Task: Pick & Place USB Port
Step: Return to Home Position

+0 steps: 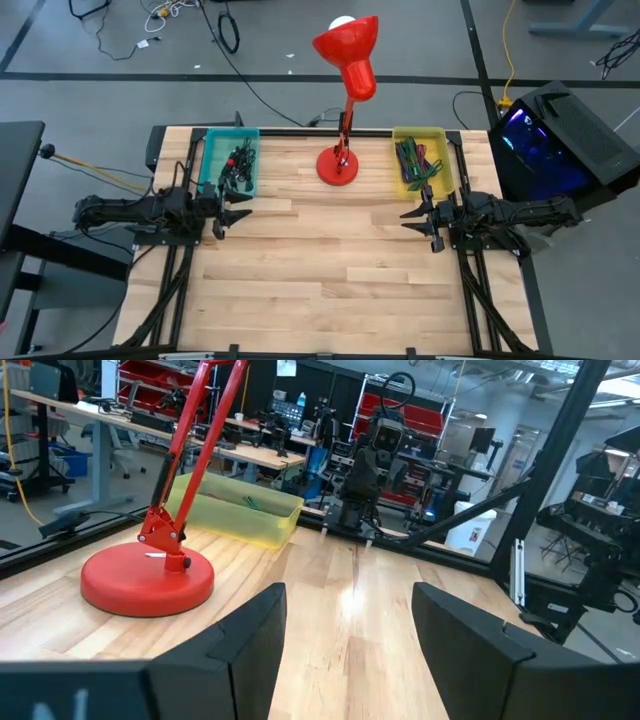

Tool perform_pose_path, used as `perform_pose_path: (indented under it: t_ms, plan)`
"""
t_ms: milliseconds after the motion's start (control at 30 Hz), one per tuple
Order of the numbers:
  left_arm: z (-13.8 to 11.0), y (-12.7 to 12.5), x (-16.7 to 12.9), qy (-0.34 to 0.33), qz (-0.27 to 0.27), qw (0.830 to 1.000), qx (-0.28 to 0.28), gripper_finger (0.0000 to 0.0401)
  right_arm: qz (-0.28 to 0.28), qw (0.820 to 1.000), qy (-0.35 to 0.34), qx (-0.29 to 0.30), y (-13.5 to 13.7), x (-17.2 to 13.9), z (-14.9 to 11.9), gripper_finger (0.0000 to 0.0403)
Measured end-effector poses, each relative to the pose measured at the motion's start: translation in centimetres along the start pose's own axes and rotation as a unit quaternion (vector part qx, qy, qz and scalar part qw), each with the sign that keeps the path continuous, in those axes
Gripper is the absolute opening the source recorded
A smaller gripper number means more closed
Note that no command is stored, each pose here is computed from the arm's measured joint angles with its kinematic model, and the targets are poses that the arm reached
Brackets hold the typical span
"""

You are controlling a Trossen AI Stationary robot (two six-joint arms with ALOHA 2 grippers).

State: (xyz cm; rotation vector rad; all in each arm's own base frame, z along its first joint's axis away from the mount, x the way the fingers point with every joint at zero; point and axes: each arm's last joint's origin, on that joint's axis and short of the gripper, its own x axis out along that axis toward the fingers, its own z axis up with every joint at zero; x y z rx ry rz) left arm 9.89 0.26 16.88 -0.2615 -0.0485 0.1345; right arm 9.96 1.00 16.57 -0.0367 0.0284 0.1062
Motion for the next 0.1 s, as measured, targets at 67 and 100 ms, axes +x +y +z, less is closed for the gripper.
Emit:
perform_pose_path:
  t_ms: [67, 100]
  plan:
    - [0.0, 0.0, 0.0, 0.0, 0.0, 1.0, 0.0, 0.0222, 0.0, 1.0, 0.0, 0.0, 0.0, 0.0, 0.0, 0.01]
    - [0.0, 0.0, 0.0, 0.0, 0.0, 1.0, 0.0, 0.0222, 0.0, 1.0, 0.0, 0.0, 0.0, 0.0, 0.0, 0.01]
